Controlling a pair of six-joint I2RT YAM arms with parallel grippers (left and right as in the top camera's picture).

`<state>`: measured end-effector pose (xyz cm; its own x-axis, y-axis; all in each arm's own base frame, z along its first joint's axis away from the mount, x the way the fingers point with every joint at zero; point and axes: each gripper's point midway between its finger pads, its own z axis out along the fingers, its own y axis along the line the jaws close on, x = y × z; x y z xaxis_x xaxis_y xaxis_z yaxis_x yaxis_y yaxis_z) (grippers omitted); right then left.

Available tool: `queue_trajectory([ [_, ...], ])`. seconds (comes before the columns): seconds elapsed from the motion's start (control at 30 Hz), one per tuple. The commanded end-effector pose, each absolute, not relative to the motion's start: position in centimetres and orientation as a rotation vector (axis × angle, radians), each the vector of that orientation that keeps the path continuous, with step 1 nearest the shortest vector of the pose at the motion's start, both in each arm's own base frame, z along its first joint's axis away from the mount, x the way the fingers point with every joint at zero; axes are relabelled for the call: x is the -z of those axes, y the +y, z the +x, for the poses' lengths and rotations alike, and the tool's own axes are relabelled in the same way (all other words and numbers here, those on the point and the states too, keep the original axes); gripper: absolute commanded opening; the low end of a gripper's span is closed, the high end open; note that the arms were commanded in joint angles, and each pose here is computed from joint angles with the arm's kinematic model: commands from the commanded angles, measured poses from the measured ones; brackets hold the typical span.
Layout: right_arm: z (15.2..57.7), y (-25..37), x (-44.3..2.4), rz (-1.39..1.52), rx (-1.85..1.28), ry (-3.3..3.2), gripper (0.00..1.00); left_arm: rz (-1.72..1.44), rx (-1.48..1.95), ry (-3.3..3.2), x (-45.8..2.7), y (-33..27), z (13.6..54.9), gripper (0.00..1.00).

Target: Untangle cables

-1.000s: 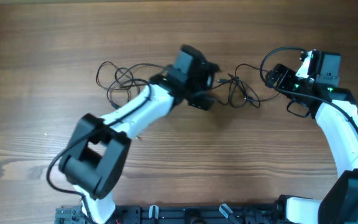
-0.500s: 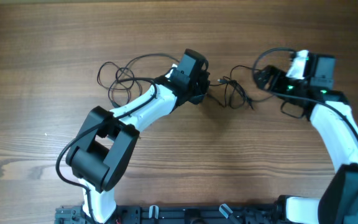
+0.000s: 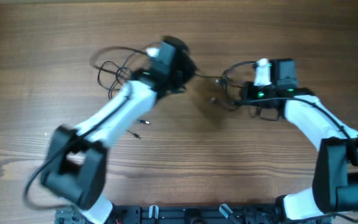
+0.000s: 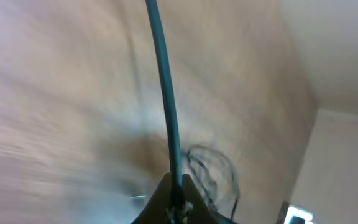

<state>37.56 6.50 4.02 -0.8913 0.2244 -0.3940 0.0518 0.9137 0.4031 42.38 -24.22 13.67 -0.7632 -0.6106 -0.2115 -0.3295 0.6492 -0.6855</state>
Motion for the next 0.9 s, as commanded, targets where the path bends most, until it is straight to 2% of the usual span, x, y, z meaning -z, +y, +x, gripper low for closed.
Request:
queue_trajectory([
  [0.0,37.3,-1.6,-4.0,0.57,-0.397,2.592,0.04,-0.604,0.697,2.175,-23.4,-13.2,44.6,0.04],
  [0.07,36.4,-4.8,-3.6,0.715,-0.373,2.58,0.04,-0.673,0.66,2.051,-27.0,-7.9,44.5,0.04],
  [0.2,35.2,-7.2,-3.2,0.818,-0.345,2.581,0.04,-0.76,0.617,1.9,-30.9,-1.5,43.8,0.04],
  [0.27,34.8,-7.5,-3.0,0.866,-0.327,2.586,0.04,-0.718,0.645,1.882,-31.7,-0.8,43.8,0.04],
  [0.37,34.3,-7.8,-2.7,0.888,-0.295,2.6,0.04,-0.493,0.651,1.881,-33.2,-1.7,44.1,0.04],
  [0.4,34.2,-7.8,-2.7,0.879,-0.287,2.607,0.09,-0.461,0.645,1.877,-33.5,-1.8,44.0,0.04],
  [0.43,34.2,-7.8,-2.7,0.868,-0.286,2.611,0.24,-0.436,0.655,1.877,-33.7,-2.1,44.0,0.04],
  [0.5,34.2,-7.2,-2.7,0.815,-0.316,2.63,0.67,-0.319,0.713,1.885,-34.2,-3.7,43.6,0.04],
  [0.57,34.5,-6.1,-3.0,0.744,-0.4,2.632,0.99,-0.083,0.849,1.875,-35.4,-6.9,42.4,0.04],
  [0.67,35.4,-4.5,-4.0,0.691,-0.545,2.594,1.0,0.286,1.124,1.743,-39.1,-11.7,38.9,0.04],
  [0.87,36.5,-3.7,-6.6,0.616,-0.619,2.507,1.0,0.536,1.331,1.416,-47.7,-15.9,34.3,0.04],
])
